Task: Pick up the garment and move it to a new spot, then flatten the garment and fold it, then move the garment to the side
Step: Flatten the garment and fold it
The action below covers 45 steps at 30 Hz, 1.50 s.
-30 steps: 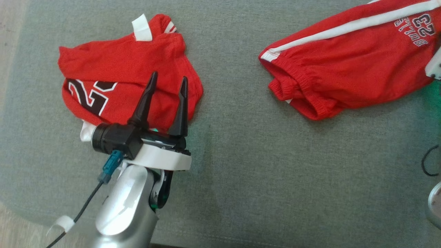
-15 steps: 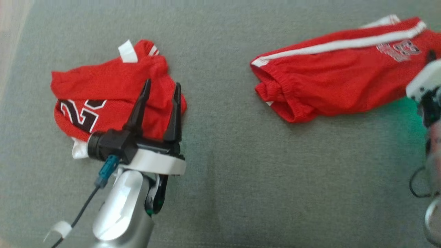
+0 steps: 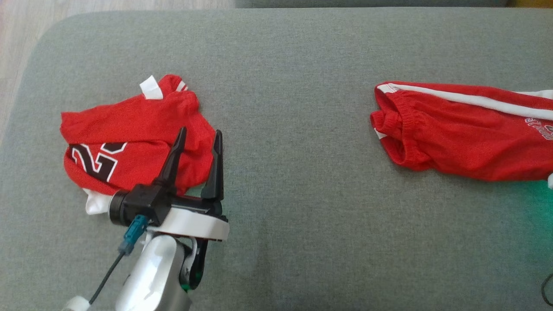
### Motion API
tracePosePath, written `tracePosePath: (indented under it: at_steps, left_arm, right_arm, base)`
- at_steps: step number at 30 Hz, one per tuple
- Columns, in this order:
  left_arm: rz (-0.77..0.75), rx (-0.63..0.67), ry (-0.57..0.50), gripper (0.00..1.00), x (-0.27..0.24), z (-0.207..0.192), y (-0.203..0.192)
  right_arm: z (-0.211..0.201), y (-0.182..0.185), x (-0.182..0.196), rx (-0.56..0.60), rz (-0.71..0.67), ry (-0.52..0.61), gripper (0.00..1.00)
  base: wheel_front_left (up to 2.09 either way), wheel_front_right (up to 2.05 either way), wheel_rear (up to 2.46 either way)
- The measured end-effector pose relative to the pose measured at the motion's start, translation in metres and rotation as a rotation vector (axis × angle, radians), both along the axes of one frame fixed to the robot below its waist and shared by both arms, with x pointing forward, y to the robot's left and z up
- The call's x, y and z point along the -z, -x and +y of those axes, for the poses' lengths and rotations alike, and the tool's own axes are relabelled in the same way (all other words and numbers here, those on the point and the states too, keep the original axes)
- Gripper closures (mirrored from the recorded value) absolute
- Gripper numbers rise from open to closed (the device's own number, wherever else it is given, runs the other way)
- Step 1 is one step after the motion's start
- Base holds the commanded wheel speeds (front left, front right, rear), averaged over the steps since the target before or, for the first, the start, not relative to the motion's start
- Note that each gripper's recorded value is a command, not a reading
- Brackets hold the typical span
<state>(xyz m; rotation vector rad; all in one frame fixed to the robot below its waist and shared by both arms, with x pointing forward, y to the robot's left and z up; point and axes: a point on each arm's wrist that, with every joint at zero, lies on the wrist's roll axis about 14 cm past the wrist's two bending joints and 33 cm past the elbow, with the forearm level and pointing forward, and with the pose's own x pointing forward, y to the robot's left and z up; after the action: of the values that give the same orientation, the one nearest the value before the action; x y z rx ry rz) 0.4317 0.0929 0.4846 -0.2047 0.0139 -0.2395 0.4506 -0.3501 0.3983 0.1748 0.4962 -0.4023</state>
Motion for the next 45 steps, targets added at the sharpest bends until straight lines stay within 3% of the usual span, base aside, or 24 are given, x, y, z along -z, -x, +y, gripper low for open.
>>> tracePosePath:
  at_steps: [9, 18, 22, 24, 25, 32, 37, 41, 42, 43, 45]
  left_arm:
    - [-0.009, 0.001, -0.006, 0.00, -0.003, 0.001, 0.003]
    - [-0.053, -0.019, -0.007, 0.00, -0.021, 0.008, 0.016]
    - [-0.051, -0.044, -0.009, 0.00, -0.022, 0.017, 0.024]
    - [-0.053, -0.060, -0.003, 0.00, -0.024, 0.022, 0.027]
    - [-0.055, -0.073, -0.002, 0.00, -0.025, 0.027, 0.030]
    - [-0.038, -0.110, 0.004, 0.00, -0.020, 0.039, 0.041]
    - [-0.047, -0.118, 0.001, 0.00, -0.023, 0.042, 0.043]
    - [-0.053, -0.112, -0.001, 0.00, -0.025, 0.040, 0.043]
    - [-0.054, -0.106, -0.001, 0.00, -0.026, 0.039, 0.043]
    - [-0.055, -0.101, -0.002, 0.00, -0.026, 0.037, 0.043]
    - [-0.054, -0.087, -0.002, 0.00, -0.026, 0.032, 0.043]
  right_arm:
    - [0.025, -0.017, -0.019, -0.018, -0.119, -0.054, 1.00]
    - [0.093, -0.054, -0.092, -0.174, -0.379, -0.138, 1.00]
    - [0.134, -0.060, -0.110, -0.268, -0.435, -0.207, 1.00]
    - [0.155, -0.059, -0.111, -0.323, -0.435, -0.235, 1.00]
    - [0.179, -0.056, -0.111, -0.407, -0.427, -0.218, 1.00]
    - [0.252, -0.028, -0.081, -0.689, -0.309, -0.140, 1.00]
    - [0.266, -0.003, -0.046, -0.864, -0.180, 0.022, 1.00]
    - [0.263, 0.009, -0.028, -0.925, -0.114, 0.099, 1.00]
    - [0.261, 0.014, -0.022, -0.943, -0.094, 0.123, 0.56]
    - [0.259, 0.017, -0.019, -0.955, -0.087, 0.143, 0.00]
    - [0.255, 0.021, -0.018, -0.959, -0.090, 0.157, 0.00]
  base:
    - [0.00, 0.00, 0.00]
    - [0.00, 0.00, 0.00]
    - [0.00, 0.00, 0.00]
    - [0.00, 0.00, 0.00]
    - [0.00, 0.00, 0.00]
    - [0.00, 0.00, 0.00]
    - [0.00, 0.00, 0.00]
    - [0.00, 0.00, 0.00]
    - [0.00, 0.00, 0.00]
    - [0.00, 0.00, 0.00]
    - [0.00, 0.00, 0.00]
